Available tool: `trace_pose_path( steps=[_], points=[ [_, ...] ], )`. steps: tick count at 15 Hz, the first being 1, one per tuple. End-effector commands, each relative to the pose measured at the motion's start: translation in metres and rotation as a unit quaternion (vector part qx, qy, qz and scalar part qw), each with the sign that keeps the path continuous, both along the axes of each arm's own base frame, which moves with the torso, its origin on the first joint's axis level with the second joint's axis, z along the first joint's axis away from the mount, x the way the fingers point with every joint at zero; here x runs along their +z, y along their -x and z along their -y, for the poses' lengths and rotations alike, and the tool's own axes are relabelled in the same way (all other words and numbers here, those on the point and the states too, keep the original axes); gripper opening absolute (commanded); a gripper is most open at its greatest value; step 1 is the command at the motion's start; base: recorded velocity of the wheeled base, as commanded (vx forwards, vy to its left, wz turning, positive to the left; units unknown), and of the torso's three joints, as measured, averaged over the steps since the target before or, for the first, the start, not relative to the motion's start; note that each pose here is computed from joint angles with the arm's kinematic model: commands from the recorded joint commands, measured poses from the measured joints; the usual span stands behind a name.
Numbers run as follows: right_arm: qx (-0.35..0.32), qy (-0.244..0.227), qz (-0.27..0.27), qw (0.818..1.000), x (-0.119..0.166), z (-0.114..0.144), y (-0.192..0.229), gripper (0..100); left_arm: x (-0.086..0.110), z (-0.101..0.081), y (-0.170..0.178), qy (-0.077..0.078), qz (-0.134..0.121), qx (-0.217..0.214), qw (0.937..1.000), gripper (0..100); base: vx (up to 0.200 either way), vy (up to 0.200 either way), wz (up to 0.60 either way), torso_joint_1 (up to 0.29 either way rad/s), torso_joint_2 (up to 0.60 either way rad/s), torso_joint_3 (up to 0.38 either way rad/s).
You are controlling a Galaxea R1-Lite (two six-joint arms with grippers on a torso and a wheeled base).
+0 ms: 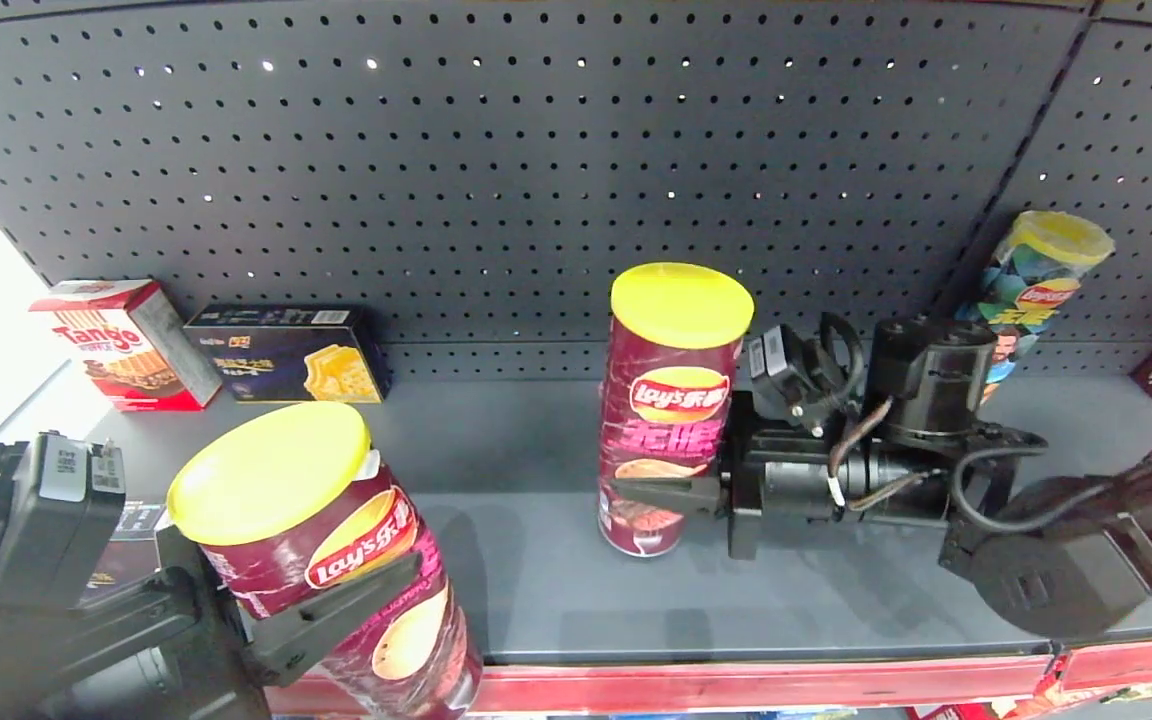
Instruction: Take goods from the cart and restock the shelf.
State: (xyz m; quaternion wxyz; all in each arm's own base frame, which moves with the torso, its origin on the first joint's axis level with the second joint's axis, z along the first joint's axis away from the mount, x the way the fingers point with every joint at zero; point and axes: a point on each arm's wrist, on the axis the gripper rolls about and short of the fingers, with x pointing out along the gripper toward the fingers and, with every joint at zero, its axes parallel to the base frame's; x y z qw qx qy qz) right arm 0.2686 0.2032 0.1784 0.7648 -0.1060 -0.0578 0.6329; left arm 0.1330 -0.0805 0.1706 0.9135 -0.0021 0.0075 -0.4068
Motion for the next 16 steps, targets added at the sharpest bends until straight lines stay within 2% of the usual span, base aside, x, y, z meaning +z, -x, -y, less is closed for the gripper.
trace_pose_path(
  steps=[1, 5, 15, 16],
  points=[
    [0.016, -0.001, 0.002, 1.0, -0.011, 0.004, 0.032, 0, 0.001, 0.0, 0.001, 0.001, 0.002, 0.001, 1.0, 0, 0.0, 0.0, 0.0, 0.0, 0.0, 0.0],
    [0.018, 0.011, -0.012, 1.0, -0.023, 0.009, 0.039, 0, 0.001, -0.001, 0.001, 0.001, 0.002, 0.003, 1.0, 0, 0.0, 0.0, 0.0, 0.0, 0.0, 0.0],
    [-0.003, 0.036, -0.028, 0.999, -0.047, 0.014, 0.021, 0, 0.0, -0.001, 0.001, 0.001, 0.001, 0.0, 1.0, 0, 0.0, 0.0, 0.0, 0.0, 0.0, 0.0],
    [-0.003, 0.037, -0.026, 0.999, -0.048, 0.014, 0.021, 100, 0.0, -0.001, 0.001, 0.001, 0.001, 0.0, 1.0, 0, 0.0, 0.0, 0.0, 0.0, 0.0, 0.0]
  ],
)
